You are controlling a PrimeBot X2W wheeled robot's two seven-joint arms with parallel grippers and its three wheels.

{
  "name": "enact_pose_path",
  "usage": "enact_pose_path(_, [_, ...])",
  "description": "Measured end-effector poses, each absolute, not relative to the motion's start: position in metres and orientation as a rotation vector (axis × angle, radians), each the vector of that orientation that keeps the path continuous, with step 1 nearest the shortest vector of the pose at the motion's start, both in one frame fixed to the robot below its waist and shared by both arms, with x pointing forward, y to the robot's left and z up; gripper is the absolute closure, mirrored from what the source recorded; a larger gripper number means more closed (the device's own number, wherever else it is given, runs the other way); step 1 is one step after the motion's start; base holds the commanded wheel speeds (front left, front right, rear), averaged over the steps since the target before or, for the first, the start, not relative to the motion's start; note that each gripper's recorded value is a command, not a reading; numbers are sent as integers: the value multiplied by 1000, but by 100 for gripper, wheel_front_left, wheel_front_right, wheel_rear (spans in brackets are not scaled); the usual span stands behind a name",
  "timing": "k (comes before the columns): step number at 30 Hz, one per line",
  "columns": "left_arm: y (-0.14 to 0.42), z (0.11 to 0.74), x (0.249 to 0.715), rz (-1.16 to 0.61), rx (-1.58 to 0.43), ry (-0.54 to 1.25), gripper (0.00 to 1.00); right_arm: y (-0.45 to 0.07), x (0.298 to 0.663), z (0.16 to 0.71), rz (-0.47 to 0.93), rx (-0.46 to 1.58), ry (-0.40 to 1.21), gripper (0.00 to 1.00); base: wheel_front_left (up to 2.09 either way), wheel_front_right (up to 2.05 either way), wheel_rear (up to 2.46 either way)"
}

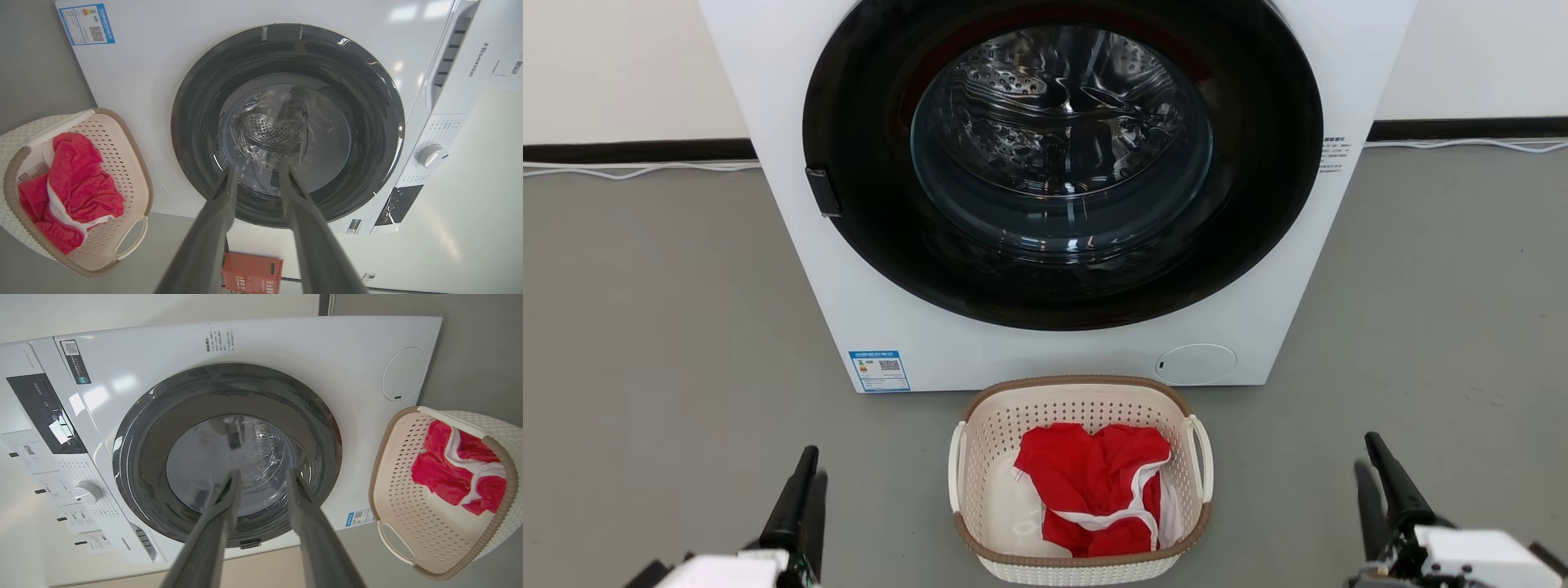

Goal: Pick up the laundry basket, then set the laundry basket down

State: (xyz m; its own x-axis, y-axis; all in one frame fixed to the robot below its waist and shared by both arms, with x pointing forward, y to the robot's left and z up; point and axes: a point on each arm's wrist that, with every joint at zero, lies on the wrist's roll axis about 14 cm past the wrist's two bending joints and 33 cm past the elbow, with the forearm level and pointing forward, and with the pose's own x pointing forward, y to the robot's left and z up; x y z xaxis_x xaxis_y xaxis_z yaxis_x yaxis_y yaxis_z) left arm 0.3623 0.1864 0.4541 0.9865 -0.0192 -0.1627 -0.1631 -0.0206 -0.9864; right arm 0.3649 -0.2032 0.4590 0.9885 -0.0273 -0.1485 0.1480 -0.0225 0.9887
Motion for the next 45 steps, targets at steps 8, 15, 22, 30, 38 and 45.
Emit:
enact_pose_path(8, [186,445,355,145,-1585,157,0,-202,359,452,-164,1580,105,0,0,0,0])
enact_pose_path(15, [185,446,356,146,-1542,153,0,-199,360,452,-159,1528,110,0,0,0,0])
enact_pose_path(22, [182,448,358,137,-1469,160,0,-198,361,453,-152,1422,117,0,0,0,0])
enact_pose_path(30, [180,449,359,133,-1379,169,0,-198,362,458,-136,1269,113,0,0,0,0])
enact_pose_path(38, [178,449,360,132,-1263,177,0,-197,363,459,-121,1112,119,0,0,0,0])
enact_pose_path(45, [176,448,360,122,-1160,181,0,-196,363,459,-107,991,125,0,0,0,0])
